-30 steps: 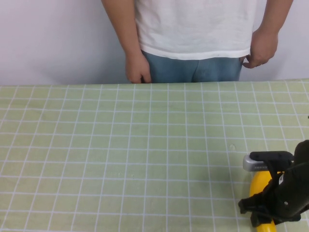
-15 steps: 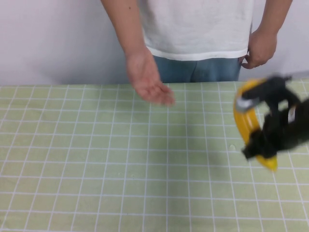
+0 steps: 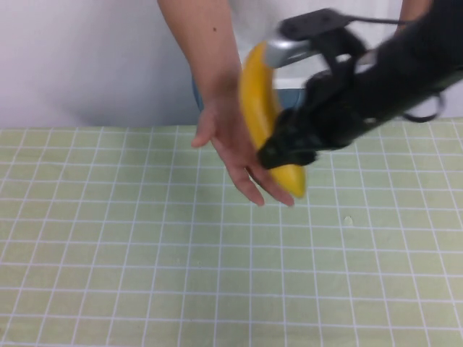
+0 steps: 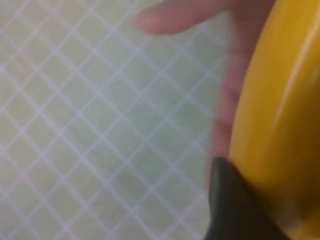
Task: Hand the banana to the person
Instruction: Hand the grabbed banana to the person
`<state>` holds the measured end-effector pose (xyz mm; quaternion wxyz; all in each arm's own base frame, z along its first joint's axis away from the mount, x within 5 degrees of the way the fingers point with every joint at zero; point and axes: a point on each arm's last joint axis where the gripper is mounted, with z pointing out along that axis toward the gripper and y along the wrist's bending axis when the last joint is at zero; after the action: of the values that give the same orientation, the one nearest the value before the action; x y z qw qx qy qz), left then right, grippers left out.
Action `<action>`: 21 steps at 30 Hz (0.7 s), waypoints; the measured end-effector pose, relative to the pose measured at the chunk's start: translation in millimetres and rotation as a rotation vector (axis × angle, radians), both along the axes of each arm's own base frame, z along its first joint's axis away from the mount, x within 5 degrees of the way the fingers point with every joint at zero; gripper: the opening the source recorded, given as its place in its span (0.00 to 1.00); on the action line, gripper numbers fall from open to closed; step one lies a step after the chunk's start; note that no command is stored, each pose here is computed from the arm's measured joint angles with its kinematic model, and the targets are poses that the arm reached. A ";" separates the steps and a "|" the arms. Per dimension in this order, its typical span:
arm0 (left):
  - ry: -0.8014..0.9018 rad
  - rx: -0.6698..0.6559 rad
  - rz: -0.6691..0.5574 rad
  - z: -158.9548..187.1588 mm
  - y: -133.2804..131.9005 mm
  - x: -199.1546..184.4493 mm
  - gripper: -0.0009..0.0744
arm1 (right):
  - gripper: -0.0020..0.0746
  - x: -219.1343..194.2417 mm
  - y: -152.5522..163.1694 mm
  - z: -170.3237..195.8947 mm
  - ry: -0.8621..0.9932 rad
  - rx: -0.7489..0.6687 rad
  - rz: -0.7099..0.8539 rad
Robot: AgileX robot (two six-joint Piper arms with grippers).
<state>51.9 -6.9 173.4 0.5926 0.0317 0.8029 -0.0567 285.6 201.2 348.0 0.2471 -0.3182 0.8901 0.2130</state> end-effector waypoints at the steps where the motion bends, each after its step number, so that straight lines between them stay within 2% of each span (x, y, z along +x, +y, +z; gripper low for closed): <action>1: 0.000 0.000 0.000 0.0 0.0 0.0 0.01 | 0.35 1.0 5.6 -1.3 0.018 0.002 0.002; 9: 0.000 0.000 0.000 0.0 0.0 0.0 0.01 | 0.35 18.9 21.8 -34.7 0.198 -0.055 -0.096; 11: 0.000 0.000 0.000 0.0 0.0 0.0 0.01 | 0.39 20.1 22.2 -36.9 0.207 -0.061 -0.105; 16: 0.000 0.000 0.000 0.0 0.0 0.0 0.01 | 0.61 20.1 22.3 -37.4 0.217 -0.063 -0.109; 21: 0.000 0.000 0.000 0.0 0.0 0.0 0.01 | 0.66 14.8 18.1 -25.0 0.197 -0.067 -0.101</action>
<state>51.9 -6.9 173.4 0.5926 0.0317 0.8029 -0.0567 300.4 219.3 322.9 0.1581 -0.2585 0.9316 0.2006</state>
